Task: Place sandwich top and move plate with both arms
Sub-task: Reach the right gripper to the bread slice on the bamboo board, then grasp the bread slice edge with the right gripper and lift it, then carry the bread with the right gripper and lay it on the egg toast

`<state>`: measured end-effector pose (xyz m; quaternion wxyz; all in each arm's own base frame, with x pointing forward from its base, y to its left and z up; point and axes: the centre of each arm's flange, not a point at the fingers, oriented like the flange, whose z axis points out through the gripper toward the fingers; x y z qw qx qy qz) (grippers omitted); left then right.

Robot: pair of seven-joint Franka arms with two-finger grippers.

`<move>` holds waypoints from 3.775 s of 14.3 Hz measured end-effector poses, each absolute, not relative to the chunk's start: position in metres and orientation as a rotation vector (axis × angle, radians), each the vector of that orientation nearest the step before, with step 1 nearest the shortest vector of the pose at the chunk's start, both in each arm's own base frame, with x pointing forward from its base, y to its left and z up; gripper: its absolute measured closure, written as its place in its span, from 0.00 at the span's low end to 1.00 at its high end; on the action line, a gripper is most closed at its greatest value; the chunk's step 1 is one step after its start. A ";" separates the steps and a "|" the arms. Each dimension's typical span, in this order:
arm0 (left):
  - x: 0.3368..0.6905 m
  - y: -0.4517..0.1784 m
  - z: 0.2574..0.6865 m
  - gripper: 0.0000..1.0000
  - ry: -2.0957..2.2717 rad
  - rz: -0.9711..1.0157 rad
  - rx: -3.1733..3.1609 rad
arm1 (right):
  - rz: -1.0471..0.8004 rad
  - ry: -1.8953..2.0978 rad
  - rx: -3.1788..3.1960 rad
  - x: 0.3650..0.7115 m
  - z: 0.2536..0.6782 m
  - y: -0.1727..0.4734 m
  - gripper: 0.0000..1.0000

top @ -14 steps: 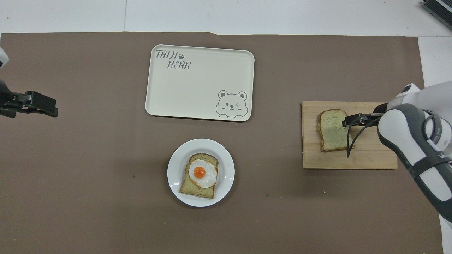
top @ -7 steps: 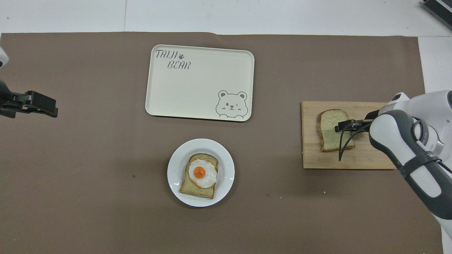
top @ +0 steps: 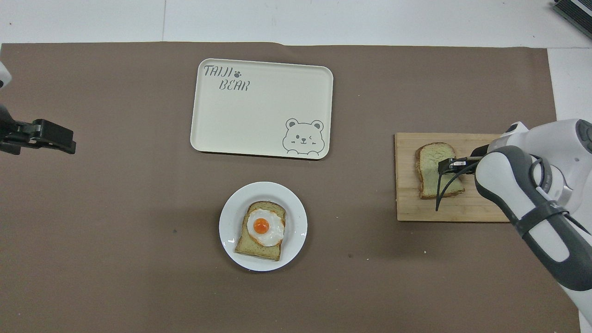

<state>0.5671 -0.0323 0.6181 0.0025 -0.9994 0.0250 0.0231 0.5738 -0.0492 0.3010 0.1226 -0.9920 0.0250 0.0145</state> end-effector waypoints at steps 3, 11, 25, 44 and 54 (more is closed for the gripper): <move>0.567 -0.032 0.618 0.00 0.078 0.073 -3.135 | 0.051 0.076 -2.895 0.574 0.300 -0.034 0.97; 0.567 -0.032 0.618 0.00 0.078 0.073 -3.135 | 0.036 0.070 -2.893 0.580 0.310 -0.033 1.00; 0.567 -0.032 0.618 0.00 0.078 0.073 -3.135 | 0.086 -0.129 -2.788 0.593 0.442 0.024 1.00; 0.567 -0.032 0.618 0.00 0.078 0.073 -3.135 | 0.017 0.244 -2.262 0.469 0.410 0.445 1.00; 0.567 -0.032 0.618 0.00 0.078 0.073 -3.135 | 0.027 0.145 -2.280 0.443 0.325 0.412 1.00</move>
